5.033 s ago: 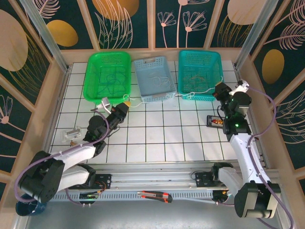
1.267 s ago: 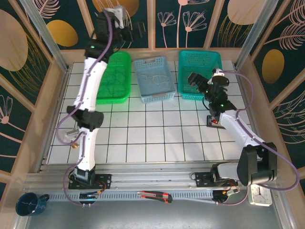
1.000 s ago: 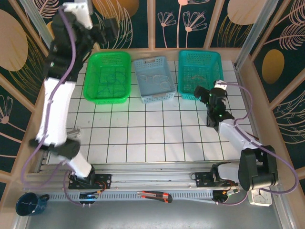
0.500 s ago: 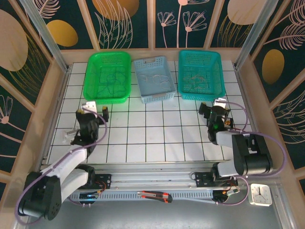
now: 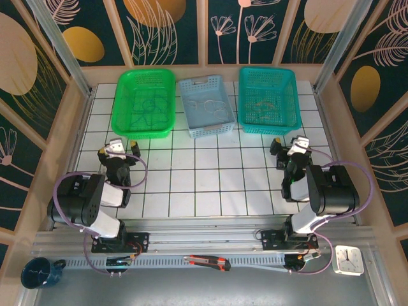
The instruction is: Untangle the cables
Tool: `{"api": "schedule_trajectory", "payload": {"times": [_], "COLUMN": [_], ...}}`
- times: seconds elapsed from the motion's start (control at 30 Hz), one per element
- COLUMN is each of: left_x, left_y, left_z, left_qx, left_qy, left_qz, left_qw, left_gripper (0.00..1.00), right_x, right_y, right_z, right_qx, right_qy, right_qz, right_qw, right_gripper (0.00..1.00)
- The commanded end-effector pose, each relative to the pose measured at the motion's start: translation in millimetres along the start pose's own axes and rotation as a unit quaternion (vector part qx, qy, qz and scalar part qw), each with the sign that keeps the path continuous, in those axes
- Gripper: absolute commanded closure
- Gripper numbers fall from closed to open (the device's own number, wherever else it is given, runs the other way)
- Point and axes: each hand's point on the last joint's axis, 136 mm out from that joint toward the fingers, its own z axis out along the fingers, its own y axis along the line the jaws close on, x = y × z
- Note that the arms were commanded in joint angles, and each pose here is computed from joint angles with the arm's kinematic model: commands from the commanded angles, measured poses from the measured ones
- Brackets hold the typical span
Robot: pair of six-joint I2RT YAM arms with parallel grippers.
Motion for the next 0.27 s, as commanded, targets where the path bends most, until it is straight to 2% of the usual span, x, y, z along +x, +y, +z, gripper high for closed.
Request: {"api": "schedule_trajectory", "payload": {"times": [0.0,0.23], "left_x": [-26.9,-24.8], "left_y": [-5.3,-1.1], "left_z": [5.8,11.2], "left_qx": [0.018,0.015], "left_qy": [-0.046,-0.035], "left_qz": [-0.022,-0.031], "left_qw": [0.999,0.999], "left_gripper": [0.01,0.01], "right_x": [-20.4,-21.1], "right_y": [1.7,1.5], "right_z": [3.0,2.6], "right_qx": [0.002,0.000], "right_qy": [-0.037,-0.039], "right_qz": [0.005,0.007], "right_qw": [0.999,0.999], "right_gripper": [0.01,0.01]}}
